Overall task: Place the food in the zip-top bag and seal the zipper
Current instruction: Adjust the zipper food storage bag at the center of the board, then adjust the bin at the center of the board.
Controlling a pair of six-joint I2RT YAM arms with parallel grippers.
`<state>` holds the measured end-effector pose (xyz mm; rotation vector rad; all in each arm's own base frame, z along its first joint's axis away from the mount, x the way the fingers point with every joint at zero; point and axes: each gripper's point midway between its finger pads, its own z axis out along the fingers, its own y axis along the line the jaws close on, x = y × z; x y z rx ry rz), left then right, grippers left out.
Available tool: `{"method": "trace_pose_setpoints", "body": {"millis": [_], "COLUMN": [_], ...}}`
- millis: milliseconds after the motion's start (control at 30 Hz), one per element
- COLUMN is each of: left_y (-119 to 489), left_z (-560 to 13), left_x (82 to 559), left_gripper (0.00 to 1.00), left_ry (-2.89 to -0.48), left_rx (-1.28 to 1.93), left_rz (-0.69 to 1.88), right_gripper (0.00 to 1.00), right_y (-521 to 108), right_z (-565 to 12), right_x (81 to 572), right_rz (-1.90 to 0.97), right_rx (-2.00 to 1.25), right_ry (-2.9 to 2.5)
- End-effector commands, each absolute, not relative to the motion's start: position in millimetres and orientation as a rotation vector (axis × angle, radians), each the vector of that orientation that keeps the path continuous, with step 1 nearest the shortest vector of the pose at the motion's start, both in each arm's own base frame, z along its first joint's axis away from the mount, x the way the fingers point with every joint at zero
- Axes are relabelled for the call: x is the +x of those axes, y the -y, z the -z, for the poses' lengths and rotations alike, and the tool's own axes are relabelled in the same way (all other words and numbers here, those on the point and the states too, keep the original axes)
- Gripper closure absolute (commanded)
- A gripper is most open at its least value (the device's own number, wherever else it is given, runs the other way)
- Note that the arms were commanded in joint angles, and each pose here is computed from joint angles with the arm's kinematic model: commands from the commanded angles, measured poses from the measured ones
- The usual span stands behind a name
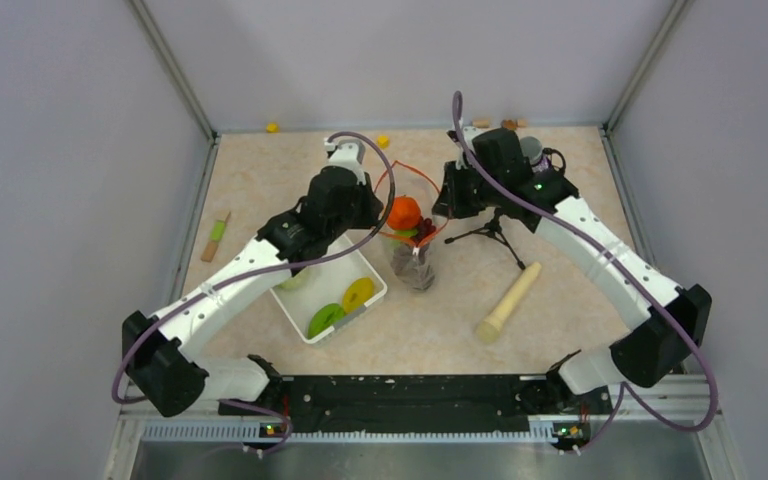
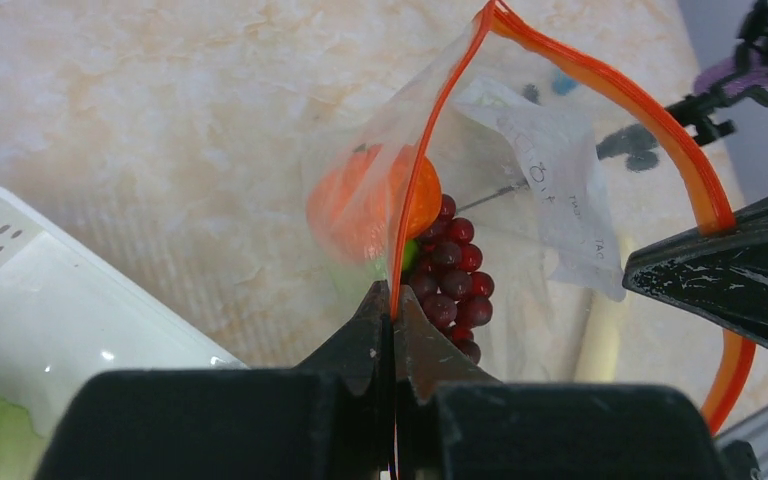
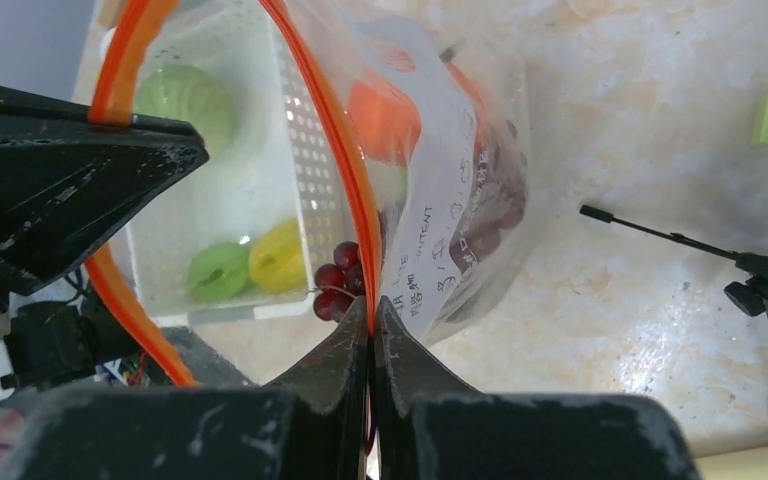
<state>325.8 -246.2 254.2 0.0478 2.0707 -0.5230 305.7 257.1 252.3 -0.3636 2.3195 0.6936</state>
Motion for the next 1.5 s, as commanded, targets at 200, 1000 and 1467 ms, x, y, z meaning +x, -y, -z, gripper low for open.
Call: {"method": "trace_pose_setpoints", "body": {"millis": [200, 1000, 1467], "left_y": [260.3, 132.5, 119.3], "left_z": [-284.8, -224.2, -107.3], "left_x": [295.4, 231.2, 194.7], "left_gripper": [0.56, 0.03, 0.03], "left_ry": [-1.975, -2.104, -2.467], "left_rx": [0.098, -0.196, -0.326], "left_rz": [0.772, 0.378, 0.249], "right_gripper": [1.00, 1.00, 1.00], "right_y": [-258.8, -257.5, -257.0], "right_z": [-285.6, -262.9, -260.0], "right_x": [281.9, 288.3, 289.6], "right_rz": [-0.819, -0.781, -0.773], "right_rx": [-0.433, -0.432, -0.424], "right_ry": [-2.176, -2.192, -2.202]}}
